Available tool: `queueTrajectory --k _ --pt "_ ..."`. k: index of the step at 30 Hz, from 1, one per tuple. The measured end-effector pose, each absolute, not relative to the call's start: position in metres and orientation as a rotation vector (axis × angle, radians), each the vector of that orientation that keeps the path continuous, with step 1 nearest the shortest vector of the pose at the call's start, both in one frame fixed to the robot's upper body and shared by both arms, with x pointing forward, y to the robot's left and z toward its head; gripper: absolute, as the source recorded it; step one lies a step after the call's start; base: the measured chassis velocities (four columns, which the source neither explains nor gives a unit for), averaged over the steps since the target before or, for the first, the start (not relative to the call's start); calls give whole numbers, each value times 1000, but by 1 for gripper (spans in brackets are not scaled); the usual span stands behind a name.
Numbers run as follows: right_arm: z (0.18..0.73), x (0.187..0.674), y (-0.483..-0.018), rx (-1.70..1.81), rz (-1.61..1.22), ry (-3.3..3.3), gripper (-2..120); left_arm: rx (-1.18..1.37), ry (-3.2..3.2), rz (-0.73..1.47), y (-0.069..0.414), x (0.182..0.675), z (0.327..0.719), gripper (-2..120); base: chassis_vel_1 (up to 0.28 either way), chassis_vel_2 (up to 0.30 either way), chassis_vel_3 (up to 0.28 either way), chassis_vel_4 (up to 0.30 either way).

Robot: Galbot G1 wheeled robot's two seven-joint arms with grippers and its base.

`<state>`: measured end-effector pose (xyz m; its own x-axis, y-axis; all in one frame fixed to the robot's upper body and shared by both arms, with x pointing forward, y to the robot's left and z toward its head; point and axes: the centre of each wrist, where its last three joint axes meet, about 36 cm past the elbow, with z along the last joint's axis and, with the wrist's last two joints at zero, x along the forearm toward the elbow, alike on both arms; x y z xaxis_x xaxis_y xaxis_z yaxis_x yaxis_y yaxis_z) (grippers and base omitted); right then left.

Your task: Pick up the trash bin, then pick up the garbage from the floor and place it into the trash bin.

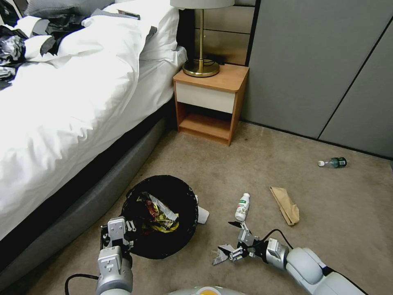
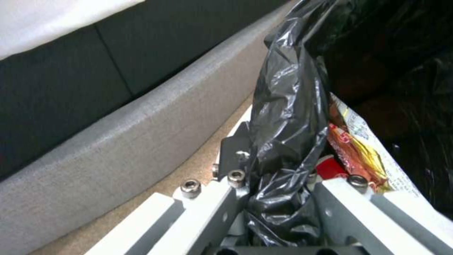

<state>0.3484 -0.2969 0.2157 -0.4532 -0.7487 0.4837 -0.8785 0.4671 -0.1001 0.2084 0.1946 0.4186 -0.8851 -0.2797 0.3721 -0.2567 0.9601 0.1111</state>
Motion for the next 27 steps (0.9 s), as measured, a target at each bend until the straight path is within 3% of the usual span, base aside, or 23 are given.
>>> queueTrajectory --k 27 --pt "182 346 -290 1426 531 -2243 100 387 -2719 -82 195 208 419 1 0 0 0 0"
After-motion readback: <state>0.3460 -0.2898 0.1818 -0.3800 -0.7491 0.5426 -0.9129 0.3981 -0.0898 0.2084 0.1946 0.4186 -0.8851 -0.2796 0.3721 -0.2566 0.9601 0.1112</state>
